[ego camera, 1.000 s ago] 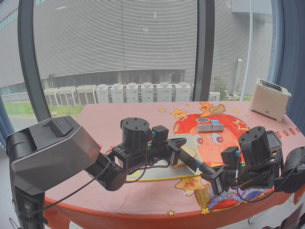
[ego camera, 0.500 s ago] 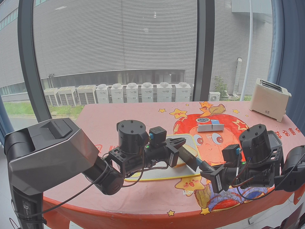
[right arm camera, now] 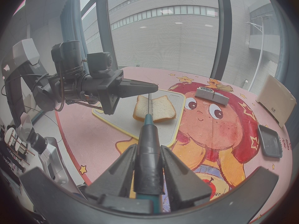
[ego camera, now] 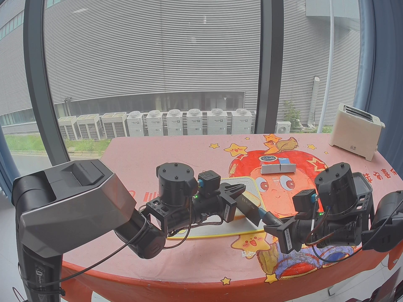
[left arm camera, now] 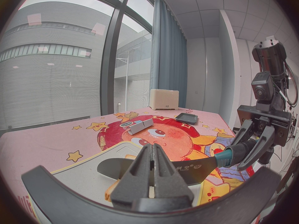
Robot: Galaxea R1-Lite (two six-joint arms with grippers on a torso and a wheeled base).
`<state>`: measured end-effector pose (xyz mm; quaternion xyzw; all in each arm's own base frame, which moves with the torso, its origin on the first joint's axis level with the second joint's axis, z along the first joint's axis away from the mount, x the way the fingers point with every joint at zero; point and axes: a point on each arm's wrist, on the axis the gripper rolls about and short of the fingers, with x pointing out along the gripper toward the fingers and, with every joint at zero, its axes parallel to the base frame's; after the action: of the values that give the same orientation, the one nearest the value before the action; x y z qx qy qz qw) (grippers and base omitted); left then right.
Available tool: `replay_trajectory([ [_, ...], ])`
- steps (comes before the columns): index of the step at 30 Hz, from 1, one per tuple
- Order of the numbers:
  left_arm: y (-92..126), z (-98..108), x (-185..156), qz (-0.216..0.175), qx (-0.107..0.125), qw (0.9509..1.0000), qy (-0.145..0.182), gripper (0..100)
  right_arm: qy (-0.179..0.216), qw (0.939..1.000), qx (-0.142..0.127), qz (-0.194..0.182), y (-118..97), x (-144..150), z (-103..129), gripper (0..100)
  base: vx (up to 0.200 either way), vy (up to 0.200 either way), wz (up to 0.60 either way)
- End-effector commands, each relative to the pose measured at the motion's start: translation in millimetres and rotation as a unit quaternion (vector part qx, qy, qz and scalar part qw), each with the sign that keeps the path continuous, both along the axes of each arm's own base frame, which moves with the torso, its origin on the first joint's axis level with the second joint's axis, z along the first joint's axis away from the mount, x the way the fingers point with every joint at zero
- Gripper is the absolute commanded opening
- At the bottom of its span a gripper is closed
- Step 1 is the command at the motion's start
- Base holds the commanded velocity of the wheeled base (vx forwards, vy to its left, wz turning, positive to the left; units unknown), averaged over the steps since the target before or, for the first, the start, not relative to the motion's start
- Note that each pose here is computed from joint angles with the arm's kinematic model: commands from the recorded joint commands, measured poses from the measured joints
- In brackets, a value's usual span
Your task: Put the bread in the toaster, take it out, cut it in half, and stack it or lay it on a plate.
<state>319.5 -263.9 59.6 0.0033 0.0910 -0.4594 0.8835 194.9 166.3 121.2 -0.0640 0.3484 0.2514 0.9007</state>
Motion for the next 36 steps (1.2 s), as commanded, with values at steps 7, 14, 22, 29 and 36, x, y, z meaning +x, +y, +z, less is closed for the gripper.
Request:
replay_trajectory([
  [7,-0.5,-13.0,1.6,0.001,0.012,0.9998,0.015,0,0.003,1.0,-0.003,0.0,1.0,0.9,2.5,0,0.0,0.0,0.0],
  [14,0.2,-10.3,1.8,0.001,0.009,0.9999,0.012,0,0.022,0.9997,-0.01,-0.005,-0.8,-1.2,-3.2,0,0.0,0.0,0.0],
  [22,-1.9,2.2,1.3,0.0,-0.003,1.0,0.0,0,0.03,0.9994,-0.016,-0.006,-2.1,-2.8,-7.6,0,0.0,0.0,0.0],
  [29,0.4,-3.4,1.5,0.002,0.003,1.0,0.008,0,0.026,0.9995,-0.014,-0.006,-2.0,-2.5,-6.0,0,0.0,0.0,0.0],
  [36,2.1,-9.4,3.5,0.006,0.008,0.9999,0.014,0,0.012,0.9999,-0.002,-0.006,0.6,0.5,3.6,0,0.0,0.0,0.0],
])
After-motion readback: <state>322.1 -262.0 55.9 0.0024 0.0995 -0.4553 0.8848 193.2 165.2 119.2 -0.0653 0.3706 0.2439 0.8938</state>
